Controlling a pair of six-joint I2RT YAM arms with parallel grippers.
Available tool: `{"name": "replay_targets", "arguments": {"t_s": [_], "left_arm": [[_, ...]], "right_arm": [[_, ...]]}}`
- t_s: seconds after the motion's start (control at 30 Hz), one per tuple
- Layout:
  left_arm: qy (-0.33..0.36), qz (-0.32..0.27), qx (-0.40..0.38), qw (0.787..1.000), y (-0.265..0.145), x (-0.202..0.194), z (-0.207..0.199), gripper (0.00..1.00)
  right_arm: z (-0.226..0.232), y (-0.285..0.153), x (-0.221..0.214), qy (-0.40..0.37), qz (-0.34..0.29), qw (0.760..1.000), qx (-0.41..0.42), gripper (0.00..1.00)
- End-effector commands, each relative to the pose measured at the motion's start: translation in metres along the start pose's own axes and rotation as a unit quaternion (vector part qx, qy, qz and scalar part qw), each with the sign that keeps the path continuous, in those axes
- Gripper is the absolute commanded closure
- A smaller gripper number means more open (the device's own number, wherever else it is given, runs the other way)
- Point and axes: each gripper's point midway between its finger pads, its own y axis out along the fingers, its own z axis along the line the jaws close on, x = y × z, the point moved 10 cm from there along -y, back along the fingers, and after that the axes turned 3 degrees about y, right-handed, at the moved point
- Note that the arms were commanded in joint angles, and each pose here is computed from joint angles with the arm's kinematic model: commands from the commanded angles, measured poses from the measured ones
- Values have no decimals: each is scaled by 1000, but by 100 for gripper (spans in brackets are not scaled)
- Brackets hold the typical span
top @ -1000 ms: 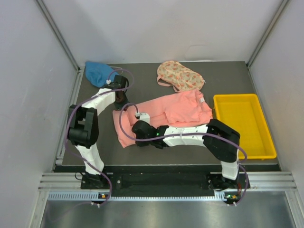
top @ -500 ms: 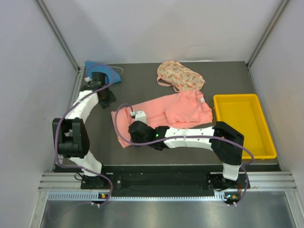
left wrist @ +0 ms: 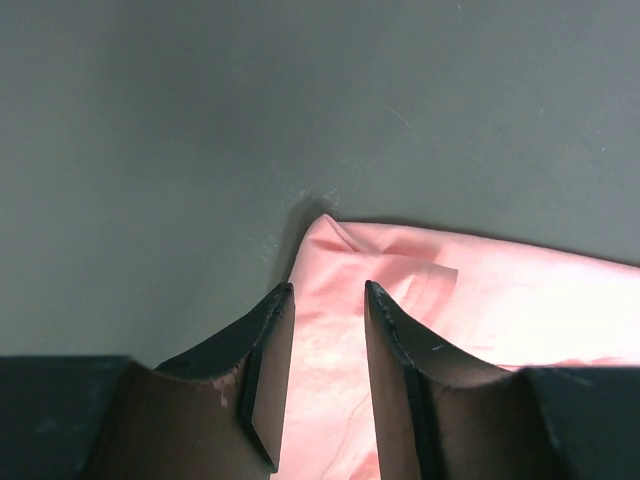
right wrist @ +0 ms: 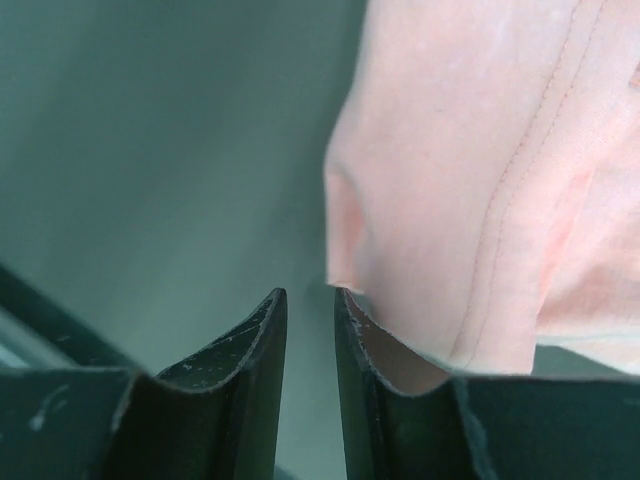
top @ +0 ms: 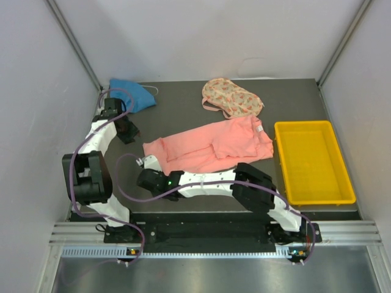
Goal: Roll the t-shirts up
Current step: Roll the T-shirt to the center of the board.
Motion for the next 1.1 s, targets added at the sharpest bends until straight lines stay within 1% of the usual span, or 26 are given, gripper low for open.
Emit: {"name": "replay_targets", "arguments": {"t_s": [0.0, 0.17, 0.4, 0.5, 0.6, 0.63, 0.73, 0.83, 0.97, 1.07], "left_arm": [[3, -4, -17, 1000, 6, 4, -3, 61], [4, -1, -19, 1000, 10, 5, -3, 61], [3, 8, -20, 1000, 16, 5, -3, 61], [2, 10, -21, 1000, 17, 5, -3, 62], [4, 10, -22, 1000, 17, 5, -3, 62], [5, 10, -21, 1000, 17, 5, -3, 62], [8, 11, -20, 1000, 17, 5, -3, 62], [8, 12, -19, 1000, 17, 5, -3, 62], [10, 10, -16, 1000, 15, 5, -2, 62], [14, 9, -15, 1000, 15, 6, -2, 62]], "right_arm": [[-1, 2, 12, -44, -15, 998, -34, 71], [-8, 0, 12, -46, -24, 997, -57, 68], [-14, -19, 32, -21, -49, 998, -45, 67], [-20, -13, 35, -2, -40, 999, -37, 65], [-25, -7, 35, 25, -30, 999, -21, 59], [-28, -5, 33, 31, -21, 999, -12, 58], [-25, -5, 31, 51, -22, 998, 9, 57], [-22, -5, 30, 72, -21, 997, 28, 57], [-18, -1, 30, 87, -28, 995, 44, 69], [-13, -3, 33, 82, -31, 995, 43, 70]]}}
